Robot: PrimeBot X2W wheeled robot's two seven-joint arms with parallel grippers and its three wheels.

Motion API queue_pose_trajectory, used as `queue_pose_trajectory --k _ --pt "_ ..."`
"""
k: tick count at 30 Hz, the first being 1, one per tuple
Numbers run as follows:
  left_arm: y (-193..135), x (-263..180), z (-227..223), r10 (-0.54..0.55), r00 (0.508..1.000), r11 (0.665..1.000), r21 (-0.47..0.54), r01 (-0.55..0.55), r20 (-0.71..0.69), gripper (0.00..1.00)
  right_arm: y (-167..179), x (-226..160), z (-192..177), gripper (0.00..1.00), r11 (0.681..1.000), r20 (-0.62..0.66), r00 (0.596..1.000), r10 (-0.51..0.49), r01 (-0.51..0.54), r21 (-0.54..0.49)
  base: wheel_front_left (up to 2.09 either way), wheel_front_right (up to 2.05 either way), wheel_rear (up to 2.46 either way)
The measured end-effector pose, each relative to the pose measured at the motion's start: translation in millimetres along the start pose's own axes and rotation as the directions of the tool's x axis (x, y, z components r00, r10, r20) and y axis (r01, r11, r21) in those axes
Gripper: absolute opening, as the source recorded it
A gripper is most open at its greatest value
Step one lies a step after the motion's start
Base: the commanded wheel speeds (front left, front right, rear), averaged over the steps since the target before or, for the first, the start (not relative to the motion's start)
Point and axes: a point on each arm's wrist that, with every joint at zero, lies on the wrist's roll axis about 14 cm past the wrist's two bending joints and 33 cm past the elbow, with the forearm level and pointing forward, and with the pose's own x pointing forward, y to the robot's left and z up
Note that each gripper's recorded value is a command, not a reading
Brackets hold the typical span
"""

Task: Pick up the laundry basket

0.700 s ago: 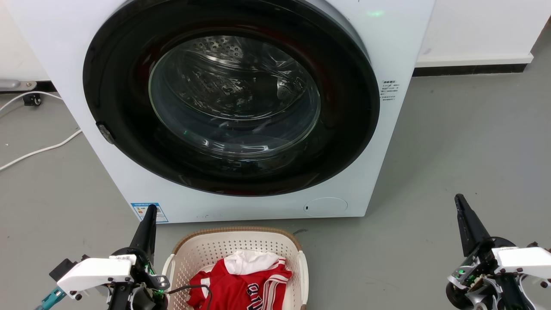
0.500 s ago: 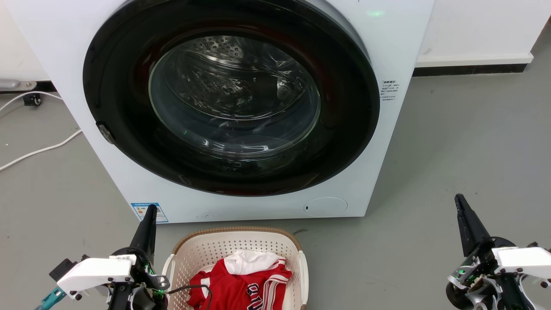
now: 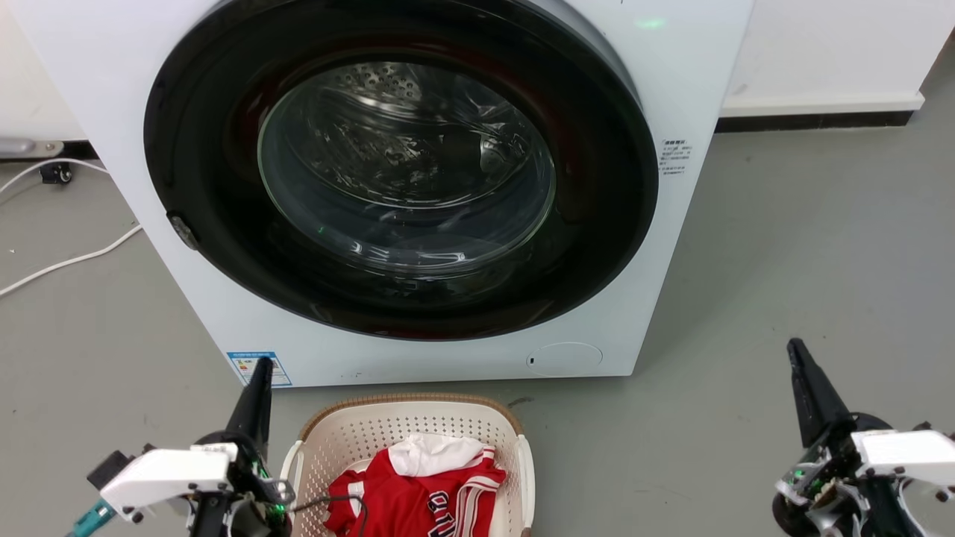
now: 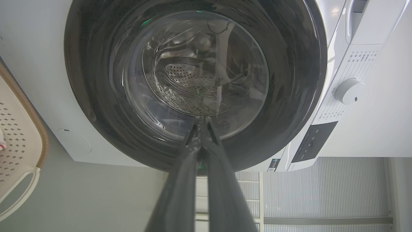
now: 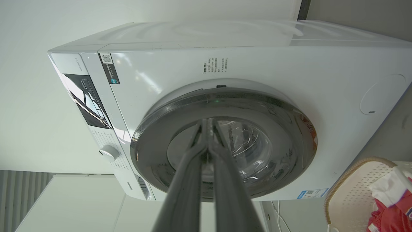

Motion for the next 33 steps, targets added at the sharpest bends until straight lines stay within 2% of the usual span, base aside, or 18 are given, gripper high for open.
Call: queue_pose_trajectory --k 4,7,15,23,33 --pt "20 -9 -1 0.060 0.998 0.998 -0.006 -0.060 0.003 1.00 -21 -9 0 1.00 0.998 0.004 0.998 -0.061 0.061 0.006 0.00 0.00 0.00" --pt "21 -10 1 0.064 0.998 0.998 0.009 -0.064 0.016 1.00 -23 -11 2 1.00 0.998 0.017 0.997 -0.069 0.070 -0.011 0.00 0.00 0.00" --pt "13 -8 7 0.044 0.998 0.986 0.158 -0.051 0.045 1.00 -13 -9 3 1.00 0.982 0.031 0.999 -0.045 0.049 -0.183 0.00 0.00 0.00" --pt "6 -7 3 0.043 0.998 0.940 0.335 -0.057 0.048 1.00 -3 -8 -2 1.00 0.922 0.022 1.000 -0.014 0.021 -0.387 0.00 0.00 0.00" --pt "2 -7 -1 0.041 0.998 0.862 0.502 -0.064 0.057 1.00 0 -10 -6 1.00 0.818 0.014 1.000 0.001 0.007 -0.576 0.00 0.00 0.00"
